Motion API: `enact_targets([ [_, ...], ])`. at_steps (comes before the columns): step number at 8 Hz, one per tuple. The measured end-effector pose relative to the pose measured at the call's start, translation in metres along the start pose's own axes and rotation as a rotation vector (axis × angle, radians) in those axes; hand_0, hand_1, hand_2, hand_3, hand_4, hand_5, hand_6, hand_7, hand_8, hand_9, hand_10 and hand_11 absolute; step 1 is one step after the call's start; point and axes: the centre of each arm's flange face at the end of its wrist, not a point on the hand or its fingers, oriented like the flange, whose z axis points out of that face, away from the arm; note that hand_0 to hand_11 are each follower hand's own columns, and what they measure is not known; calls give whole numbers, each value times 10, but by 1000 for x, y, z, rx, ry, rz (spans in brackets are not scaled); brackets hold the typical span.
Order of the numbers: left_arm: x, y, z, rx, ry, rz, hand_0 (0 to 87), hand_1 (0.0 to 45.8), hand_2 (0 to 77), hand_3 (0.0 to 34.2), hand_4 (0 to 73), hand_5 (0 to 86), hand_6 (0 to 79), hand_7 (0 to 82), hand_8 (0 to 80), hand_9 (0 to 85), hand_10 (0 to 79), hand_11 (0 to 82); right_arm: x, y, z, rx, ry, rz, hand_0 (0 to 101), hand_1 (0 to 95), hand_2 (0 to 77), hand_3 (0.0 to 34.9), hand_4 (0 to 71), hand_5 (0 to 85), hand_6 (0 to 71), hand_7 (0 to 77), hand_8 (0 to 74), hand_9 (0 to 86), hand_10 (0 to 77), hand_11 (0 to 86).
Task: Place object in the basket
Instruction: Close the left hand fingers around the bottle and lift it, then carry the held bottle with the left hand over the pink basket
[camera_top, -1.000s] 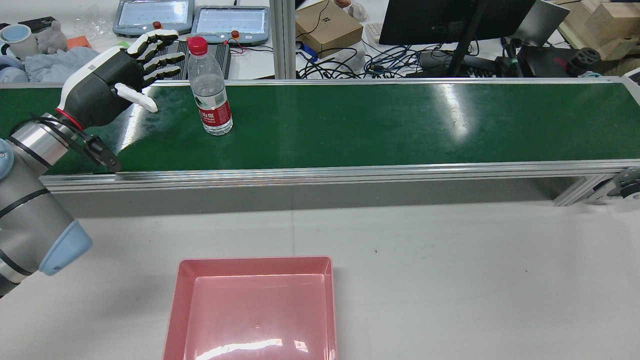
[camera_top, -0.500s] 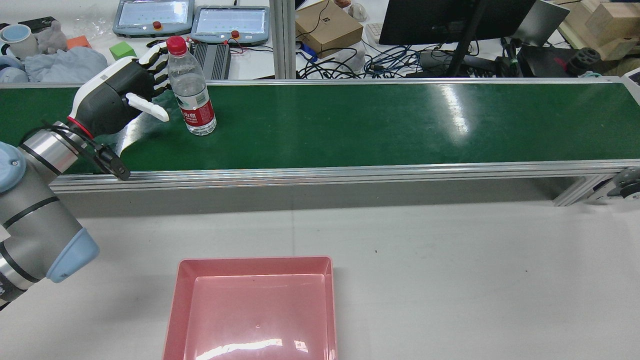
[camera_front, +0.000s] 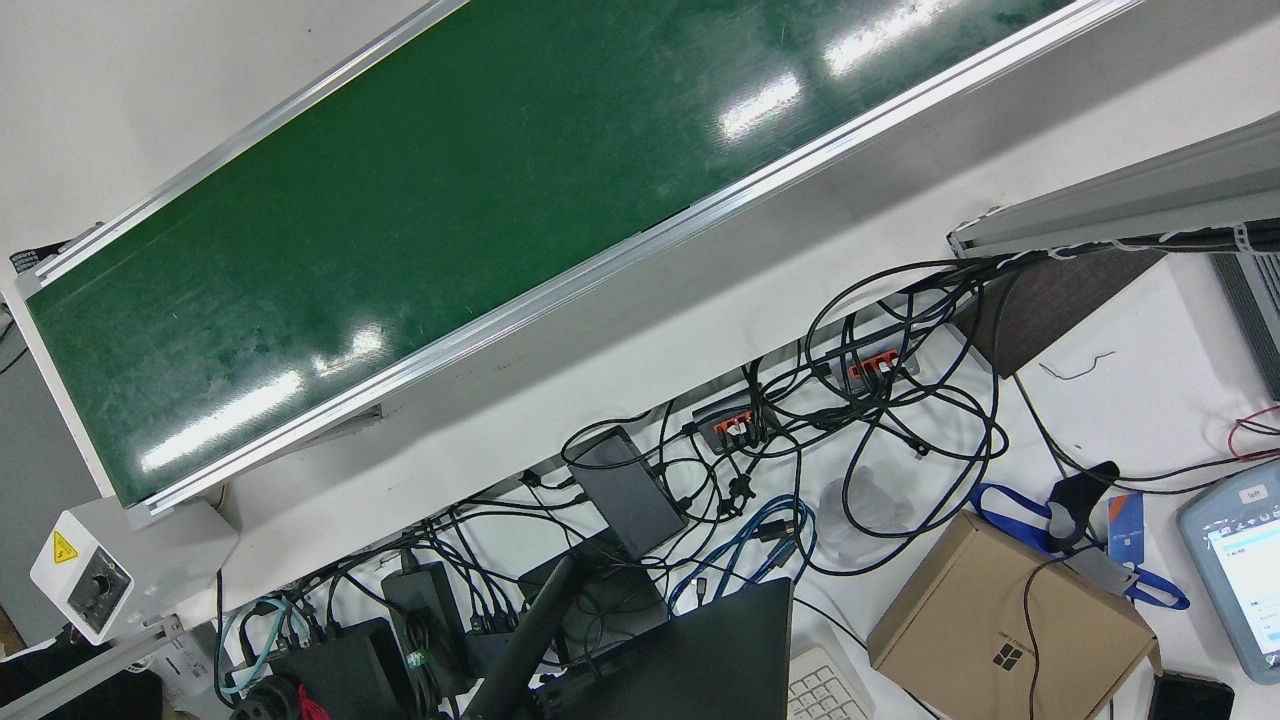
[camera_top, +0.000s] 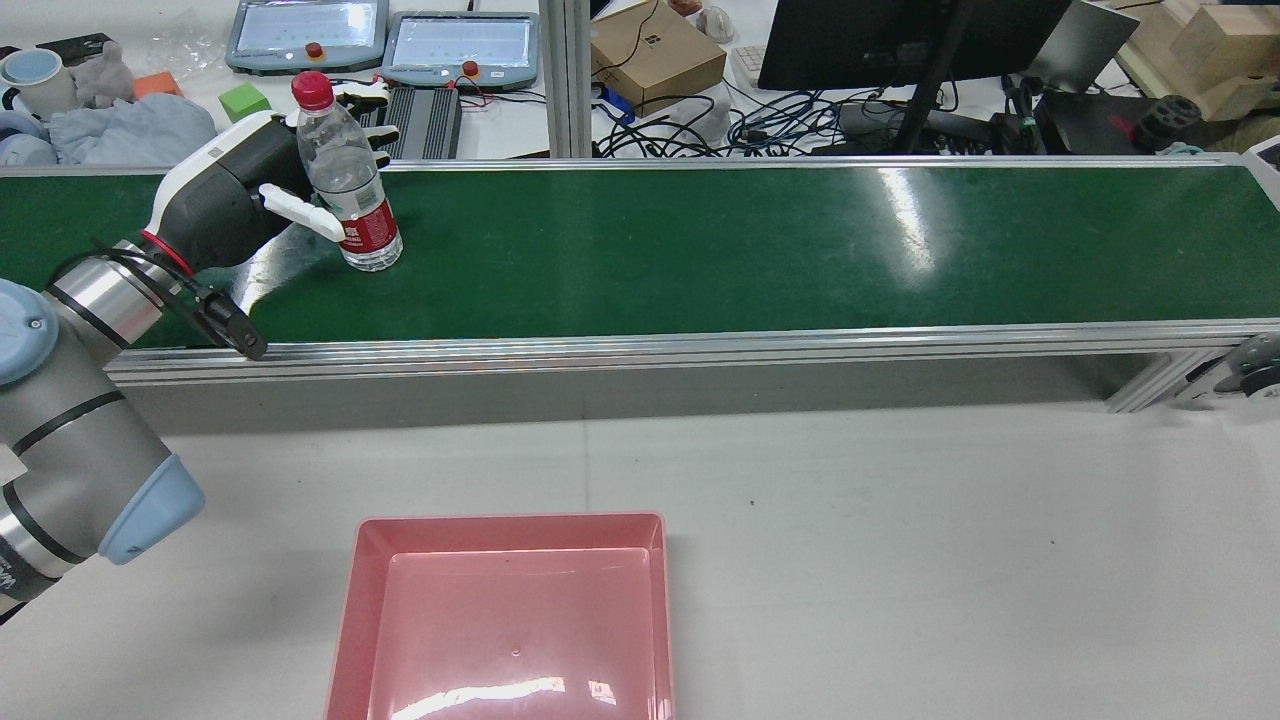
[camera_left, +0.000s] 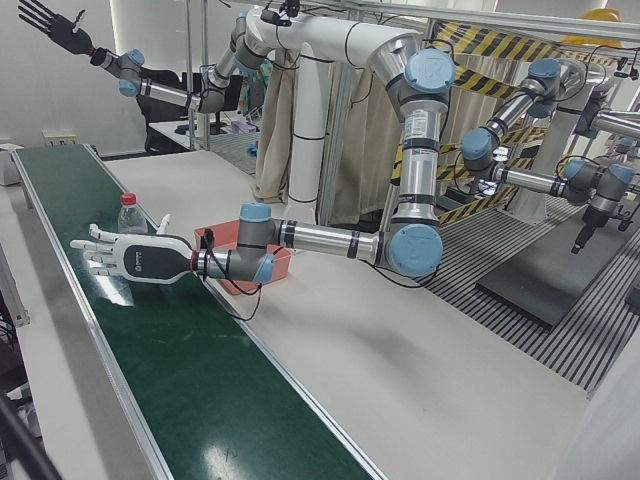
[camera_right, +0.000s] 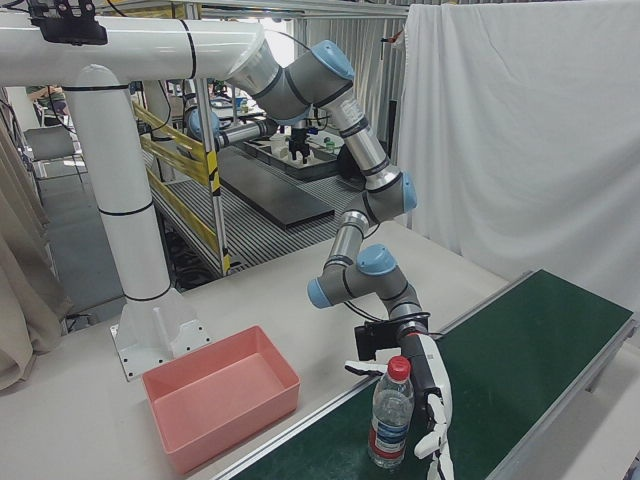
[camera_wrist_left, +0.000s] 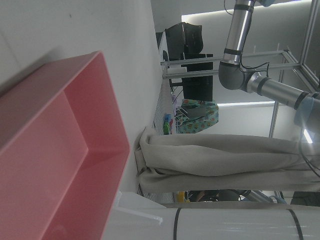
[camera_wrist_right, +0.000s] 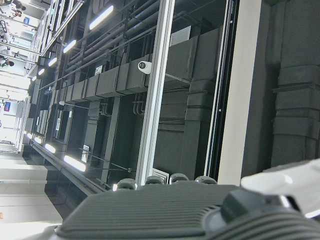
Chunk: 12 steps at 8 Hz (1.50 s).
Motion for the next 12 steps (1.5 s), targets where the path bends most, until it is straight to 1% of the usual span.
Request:
enact_targets([
  [1,1,2,1,-3,1,-2,547,82,5,102,38,322,60,49,131,147,82,136,0,0,0,0,0,0,3,0,11,2,5,0,0,5,0,0,0,0],
  [2,2,1,1,3,0,0,563,98,5,104,49,344,76,65,158,180,98,164,0,0,0,0,0,0,3,0,5,1,5,0,0,5,0,0,0,0],
  [3,3,-1,0,20,-3,25,612,131,5,84,136,458,104,98,164,224,207,295,0,0,0,0,0,0,3,0,5,1,5,0,0,5,0,0,0,0],
  [4,8,-4,-2,35,-3,55,682,98,5,62,278,600,240,251,295,382,333,485,0,0,0,0,0,0,1,0,11,2,5,0,0,5,0,0,0,0],
  [5,13,-5,-2,42,1,74,653,0,22,44,458,595,469,447,524,573,436,551,0,0,0,0,0,0,1,0,11,2,5,0,0,5,0,0,0,0],
  [6,21,-3,-2,40,10,83,616,0,27,23,491,578,589,605,633,616,589,616,0,0,0,0,0,0,2,0,5,2,5,0,0,5,0,0,0,0],
  [7,27,2,-2,35,16,85,616,0,27,13,491,578,600,622,671,622,622,633,0,0,0,0,0,0,2,0,5,2,5,0,0,5,0,0,0,0],
  [8,29,8,-2,28,19,84,616,0,27,1,496,578,600,627,676,627,622,638,0,0,0,0,0,0,2,0,11,2,5,0,0,5,0,0,0,0],
  [10,34,27,-3,-2,28,76,617,0,27,0,491,584,605,627,676,627,622,644,0,0,0,0,0,0,3,0,11,1,5,0,0,5,0,0,0,0],
  [11,41,47,-8,-19,33,72,617,0,27,0,436,605,589,654,693,633,622,644,0,0,0,0,0,0,2,0,11,2,5,0,0,5,0,0,0,0],
  [12,49,70,-20,-34,27,69,617,0,27,0,398,627,573,709,693,633,622,644,0,0,0,0,0,0,2,0,11,2,5,0,0,5,0,0,0,0],
])
